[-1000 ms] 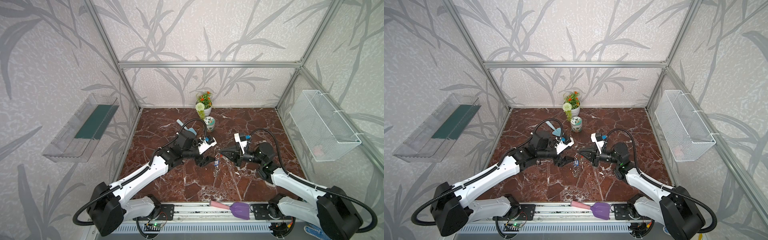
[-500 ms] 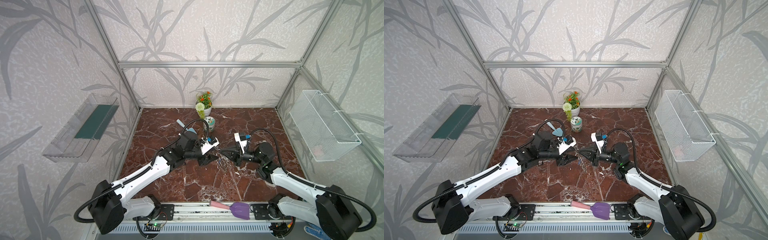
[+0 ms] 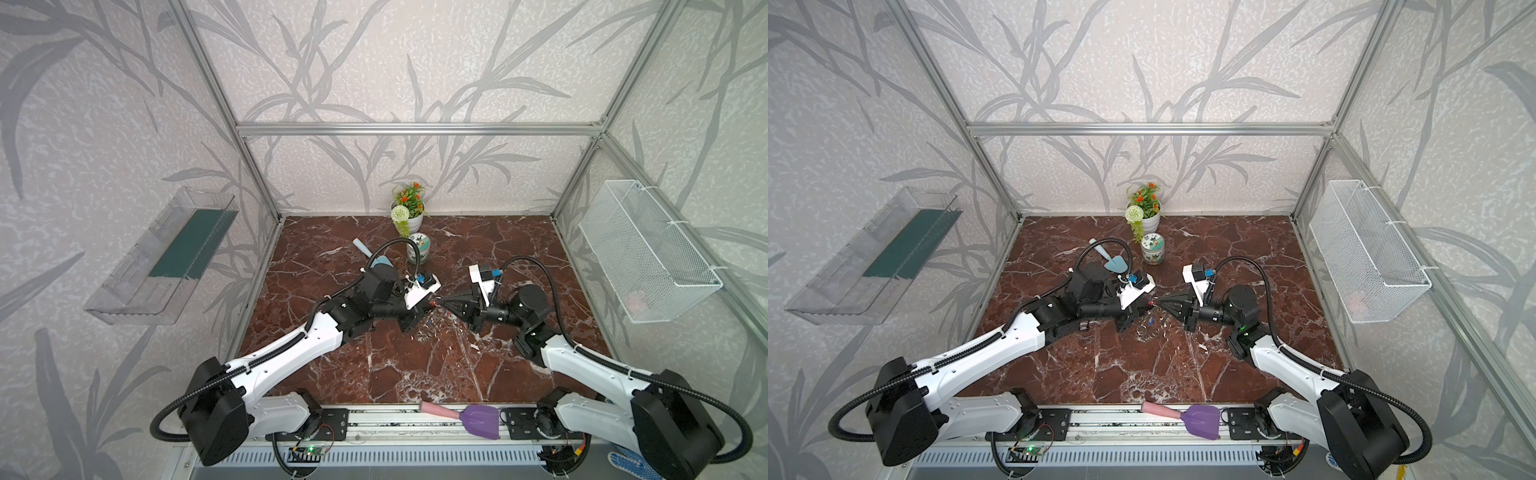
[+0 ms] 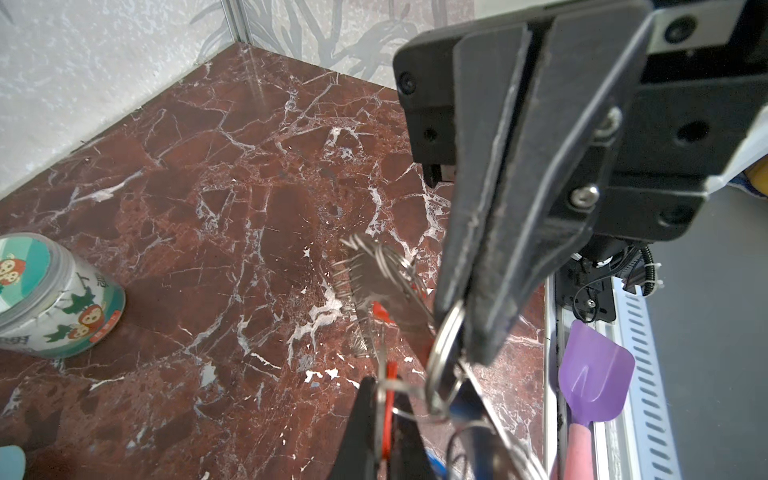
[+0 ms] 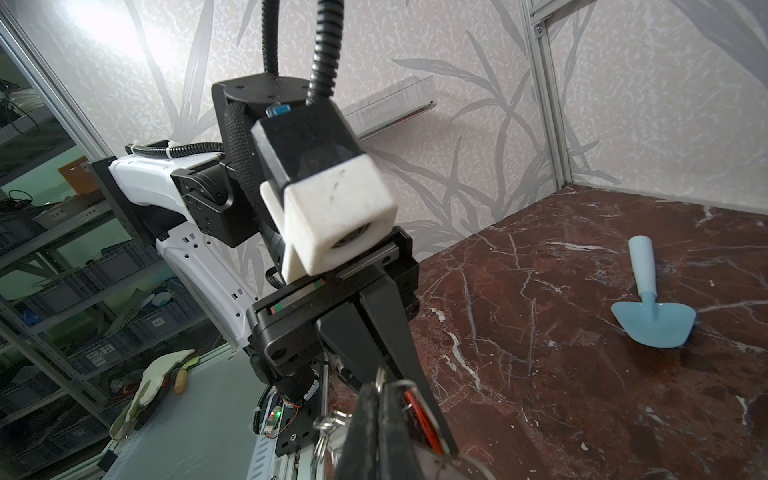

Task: Put the keys on the keyring

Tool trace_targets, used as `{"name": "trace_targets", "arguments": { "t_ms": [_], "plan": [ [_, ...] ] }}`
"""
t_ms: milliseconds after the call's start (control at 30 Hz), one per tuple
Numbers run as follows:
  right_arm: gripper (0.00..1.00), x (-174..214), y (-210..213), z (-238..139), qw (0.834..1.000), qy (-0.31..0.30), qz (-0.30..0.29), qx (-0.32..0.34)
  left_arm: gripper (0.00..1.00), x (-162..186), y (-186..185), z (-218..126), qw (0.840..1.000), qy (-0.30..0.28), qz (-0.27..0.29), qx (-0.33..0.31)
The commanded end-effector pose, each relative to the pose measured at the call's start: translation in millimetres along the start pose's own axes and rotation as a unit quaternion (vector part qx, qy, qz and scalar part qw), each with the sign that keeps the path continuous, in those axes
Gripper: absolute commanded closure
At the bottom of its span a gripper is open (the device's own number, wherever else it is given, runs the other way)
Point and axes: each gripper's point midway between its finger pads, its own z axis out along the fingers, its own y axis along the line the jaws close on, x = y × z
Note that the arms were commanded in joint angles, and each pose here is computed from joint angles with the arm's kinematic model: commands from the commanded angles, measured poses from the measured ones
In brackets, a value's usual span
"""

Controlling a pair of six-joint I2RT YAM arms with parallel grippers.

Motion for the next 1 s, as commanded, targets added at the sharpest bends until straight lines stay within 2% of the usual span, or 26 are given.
{"name": "trace_targets", "arguments": {
  "t_ms": [0, 400, 600, 967],
  "plan": [
    [1.0, -11, 8, 0, 0.999, -0.016, -0.025, -0.016, 1.0, -1, 3, -7, 1.0, -0.001, 0.005, -0.019],
    [1.0, -8, 4, 0, 1.0, -0.012, -0.019, -0.013, 1.0, -4, 17, -32, 0.995, -0.007, 0.034, -0.091],
    [1.0, -6, 3, 2, 1.0, -0.009, -0.014, -0.017, 1.0, -9, 10, -37, 0.996, 0.007, 0.05, -0.075],
    [1.0, -7, 0, 4, 1.0, -0.012, -0.009, -0.02, 1.0, -10, -1, -25, 0.996, 0.032, 0.072, -0.05]
  ]
}}
